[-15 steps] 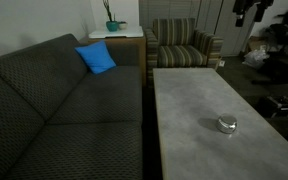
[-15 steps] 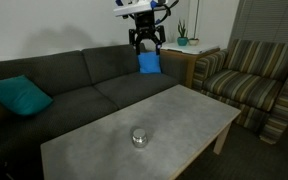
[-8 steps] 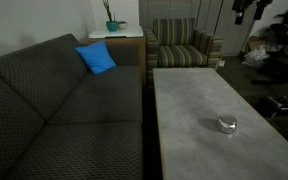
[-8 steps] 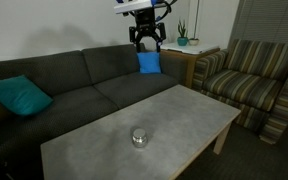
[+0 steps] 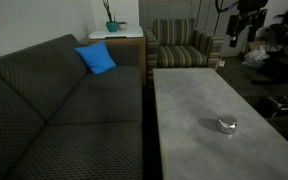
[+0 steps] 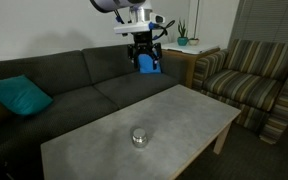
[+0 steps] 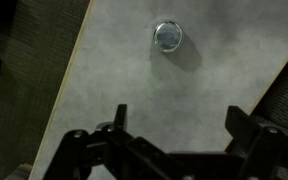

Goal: Take the lid off the silver container

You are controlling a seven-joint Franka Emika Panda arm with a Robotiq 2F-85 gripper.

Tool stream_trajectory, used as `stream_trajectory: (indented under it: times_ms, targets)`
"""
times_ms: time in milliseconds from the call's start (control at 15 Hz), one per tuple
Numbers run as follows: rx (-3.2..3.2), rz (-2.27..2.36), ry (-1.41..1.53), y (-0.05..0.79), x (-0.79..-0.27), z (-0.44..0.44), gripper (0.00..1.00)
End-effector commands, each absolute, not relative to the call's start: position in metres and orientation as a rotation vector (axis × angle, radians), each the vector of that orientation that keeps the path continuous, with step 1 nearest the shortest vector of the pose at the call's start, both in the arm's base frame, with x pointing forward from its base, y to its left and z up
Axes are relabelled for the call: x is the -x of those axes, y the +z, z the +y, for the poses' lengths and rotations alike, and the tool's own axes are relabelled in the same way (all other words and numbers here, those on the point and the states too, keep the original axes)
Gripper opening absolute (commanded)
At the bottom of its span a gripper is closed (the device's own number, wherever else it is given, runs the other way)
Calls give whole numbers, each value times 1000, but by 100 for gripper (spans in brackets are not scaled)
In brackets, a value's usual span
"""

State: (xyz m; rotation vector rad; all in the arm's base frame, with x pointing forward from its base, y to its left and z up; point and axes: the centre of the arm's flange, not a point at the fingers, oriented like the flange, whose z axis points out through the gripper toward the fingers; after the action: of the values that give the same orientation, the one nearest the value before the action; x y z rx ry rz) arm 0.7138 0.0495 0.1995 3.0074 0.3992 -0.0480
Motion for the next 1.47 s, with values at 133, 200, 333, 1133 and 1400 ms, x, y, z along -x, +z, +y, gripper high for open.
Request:
stream_trajectory:
  times_ms: [133,200,333,1133,1400]
  targets:
    - [-3082,481,-156,90,-717,31,100]
    - [-3088,471,-195,69,-718,28,100]
    - [-3083,465,-274,36,-718,24,100]
    - [-3062,463,-272,27,-702,25,100]
    - [-3048,464,-257,24,-698,26,100]
